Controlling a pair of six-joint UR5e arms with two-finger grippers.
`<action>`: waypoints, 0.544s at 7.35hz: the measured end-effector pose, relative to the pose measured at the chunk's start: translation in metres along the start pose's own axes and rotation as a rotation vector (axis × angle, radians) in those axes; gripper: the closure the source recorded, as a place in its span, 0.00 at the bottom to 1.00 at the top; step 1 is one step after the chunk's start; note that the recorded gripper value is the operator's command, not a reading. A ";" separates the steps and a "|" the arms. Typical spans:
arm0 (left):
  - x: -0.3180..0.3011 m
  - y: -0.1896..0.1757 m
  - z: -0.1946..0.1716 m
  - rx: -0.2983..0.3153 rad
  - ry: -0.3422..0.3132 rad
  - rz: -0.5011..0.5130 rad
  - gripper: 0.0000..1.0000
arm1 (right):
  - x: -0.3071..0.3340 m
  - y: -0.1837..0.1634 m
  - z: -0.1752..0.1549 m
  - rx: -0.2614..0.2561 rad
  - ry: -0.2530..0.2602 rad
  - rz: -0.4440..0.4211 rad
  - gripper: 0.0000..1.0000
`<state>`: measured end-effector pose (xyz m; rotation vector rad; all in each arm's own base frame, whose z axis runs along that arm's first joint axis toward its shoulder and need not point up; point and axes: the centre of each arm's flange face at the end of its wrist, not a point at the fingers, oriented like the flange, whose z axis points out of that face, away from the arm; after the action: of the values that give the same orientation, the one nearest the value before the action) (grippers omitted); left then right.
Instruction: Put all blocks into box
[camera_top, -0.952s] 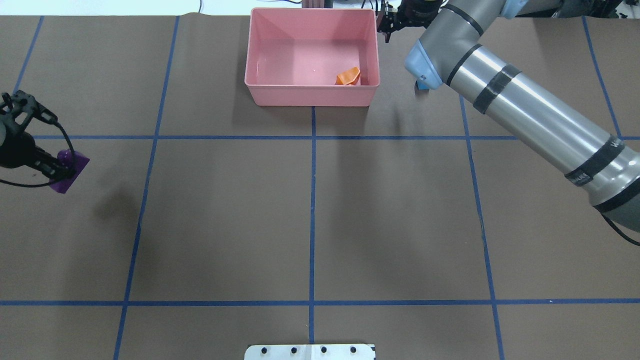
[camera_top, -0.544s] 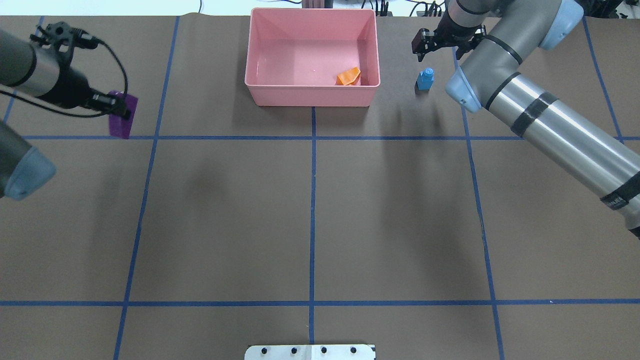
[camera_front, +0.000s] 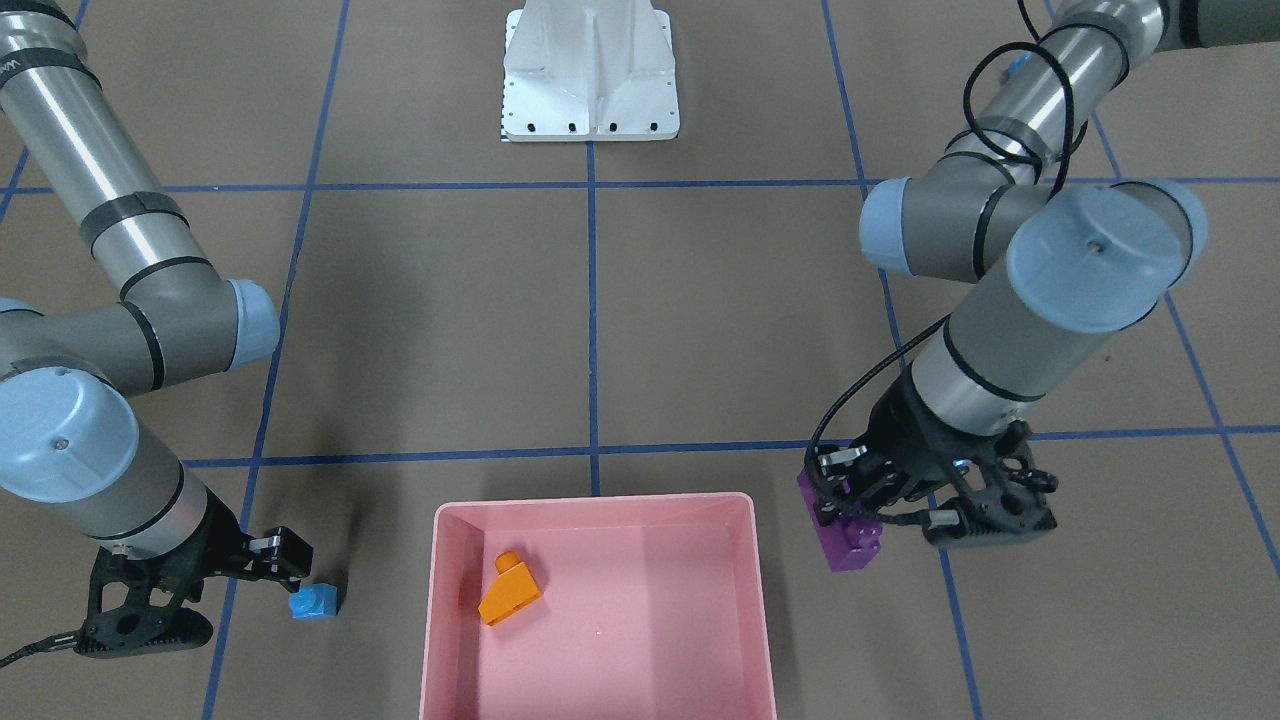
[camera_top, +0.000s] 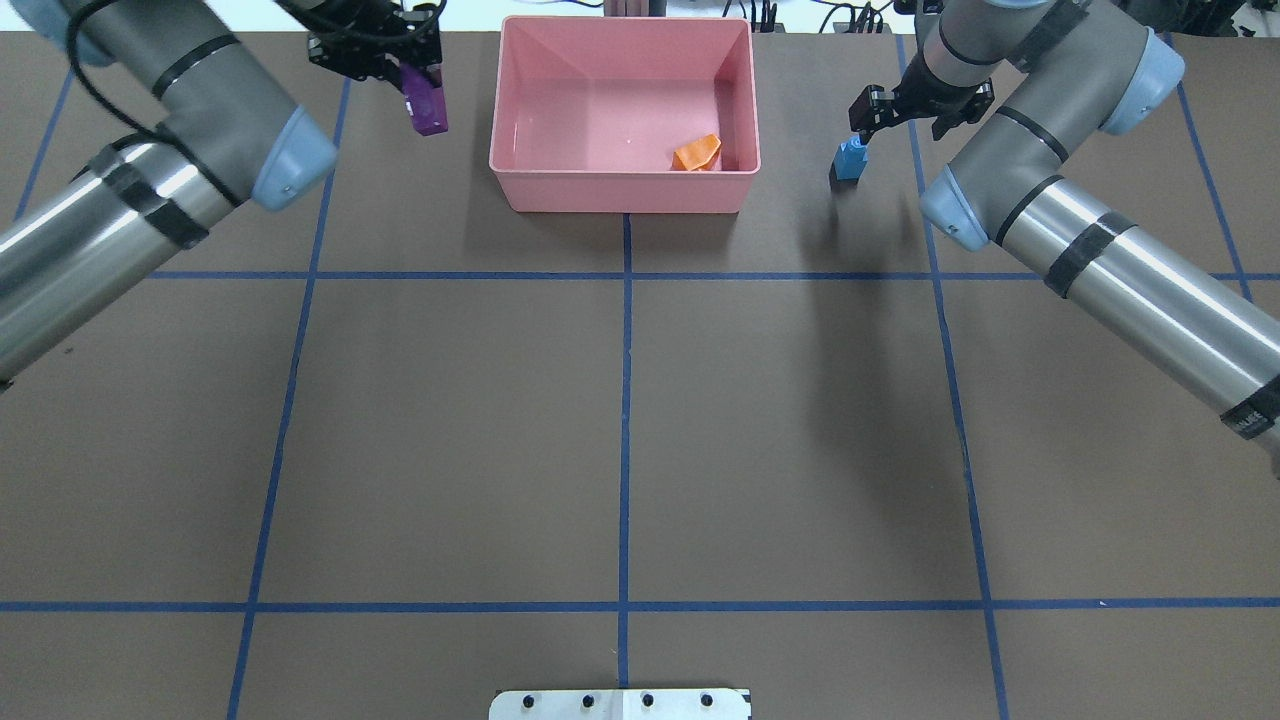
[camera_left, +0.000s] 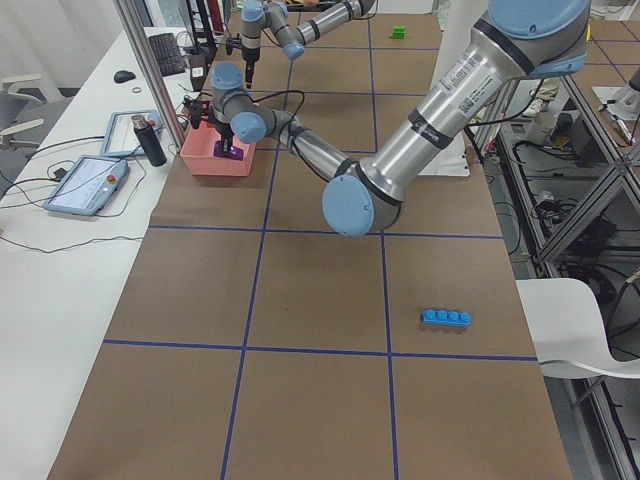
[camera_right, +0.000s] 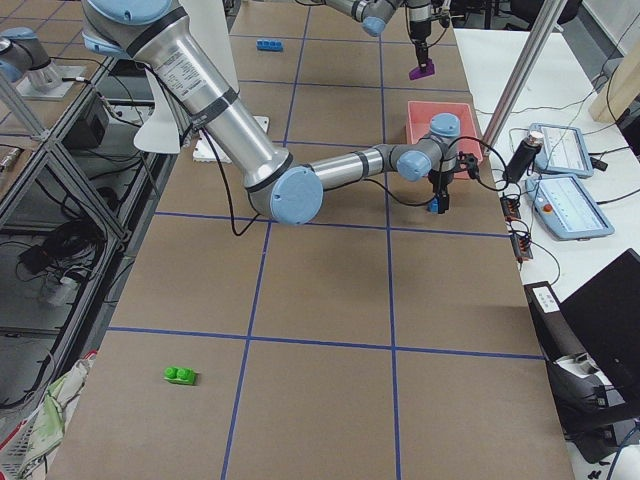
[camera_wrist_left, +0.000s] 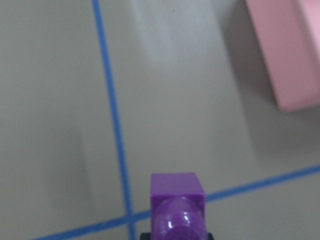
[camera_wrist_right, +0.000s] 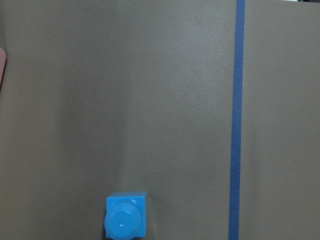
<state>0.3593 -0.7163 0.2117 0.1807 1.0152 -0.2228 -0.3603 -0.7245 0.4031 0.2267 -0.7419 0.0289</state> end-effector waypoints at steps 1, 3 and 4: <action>0.028 -0.022 0.007 0.012 -0.028 -0.068 0.96 | 0.003 0.000 0.007 0.004 0.002 -0.002 0.00; 0.074 -0.036 0.028 0.076 -0.115 -0.157 0.00 | 0.001 0.000 0.013 0.009 0.007 -0.006 0.00; 0.092 -0.028 0.040 0.096 -0.138 -0.156 0.00 | -0.005 -0.004 0.012 0.013 0.007 -0.006 0.00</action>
<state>0.4314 -0.7625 0.1522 0.1710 0.8823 -0.4215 -0.3712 -0.7302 0.4075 0.2414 -0.7346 0.0287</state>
